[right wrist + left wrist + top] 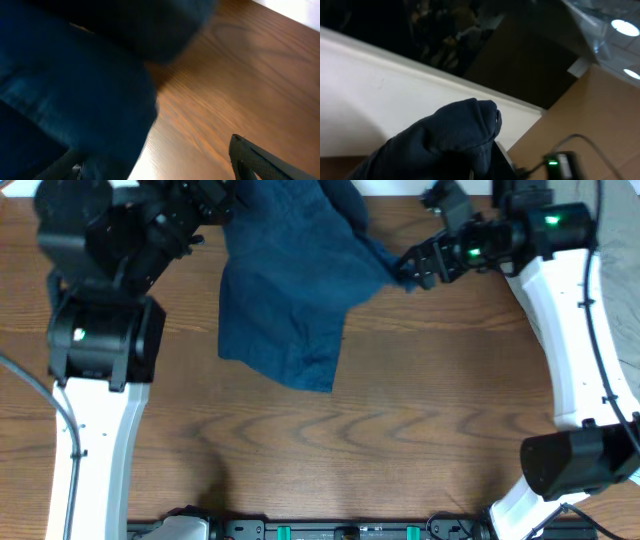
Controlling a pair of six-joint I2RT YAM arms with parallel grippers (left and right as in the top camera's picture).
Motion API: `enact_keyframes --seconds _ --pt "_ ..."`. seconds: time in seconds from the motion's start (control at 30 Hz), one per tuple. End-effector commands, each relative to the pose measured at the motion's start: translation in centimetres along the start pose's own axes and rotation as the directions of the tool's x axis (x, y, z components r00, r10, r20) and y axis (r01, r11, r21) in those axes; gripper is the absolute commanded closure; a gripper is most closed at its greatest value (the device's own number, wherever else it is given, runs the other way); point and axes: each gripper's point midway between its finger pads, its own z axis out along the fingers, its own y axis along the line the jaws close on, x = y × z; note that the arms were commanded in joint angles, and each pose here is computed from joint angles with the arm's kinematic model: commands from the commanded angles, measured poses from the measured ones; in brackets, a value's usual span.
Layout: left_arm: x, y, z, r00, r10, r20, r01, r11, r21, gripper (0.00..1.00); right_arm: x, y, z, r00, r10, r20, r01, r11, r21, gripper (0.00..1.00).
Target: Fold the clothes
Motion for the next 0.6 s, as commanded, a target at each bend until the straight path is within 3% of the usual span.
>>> enact_keyframes --seconds 0.0,0.23,0.27,0.33,0.37,0.43,0.47,0.57 --pt "-1.2 -2.1 -1.3 1.0 0.014 0.027 -0.015 0.999 0.04 0.94 -0.3 1.1 1.4 0.997 -0.072 -0.009 0.072 0.997 -0.014 0.14" --pt "0.0 -1.0 -1.1 1.0 0.025 -0.018 -0.025 1.0 0.004 0.94 0.4 3.6 2.1 0.991 -0.121 -0.056 0.118 0.992 -0.053 0.22" --pt "0.2 -0.8 -1.0 0.999 0.019 -0.027 -0.019 1.0 -0.003 0.94 0.4 3.7 2.0 0.991 -0.119 -0.056 0.116 0.992 -0.056 0.37" --pt "0.6 -0.4 -0.8 0.999 0.011 -0.04 -0.011 1.0 -0.013 0.94 0.2 4.0 1.7 0.994 -0.102 -0.047 0.099 0.993 -0.066 0.82" --pt "0.7 -0.2 -0.8 0.999 0.008 -0.045 -0.008 1.0 -0.017 0.93 0.2 4.2 1.7 0.994 -0.095 -0.045 0.091 0.993 -0.078 0.99" --pt "0.8 -0.1 -0.6 0.999 0.005 -0.049 -0.006 1.0 -0.019 0.94 0.5 4.8 1.6 0.995 -0.087 -0.049 0.081 0.991 -0.11 0.95" --pt "0.9 0.0 -0.6 0.999 0.009 -0.05 -0.01 1.0 -0.02 0.94 0.7 5.2 1.6 0.995 -0.082 -0.055 0.074 0.989 -0.13 0.71" --pt "0.8 0.0 -0.6 0.998 0.04 -0.05 -0.041 0.999 -0.019 0.94 1.6 6.2 1.4 0.991 -0.108 -0.08 0.093 0.979 -0.181 0.43"
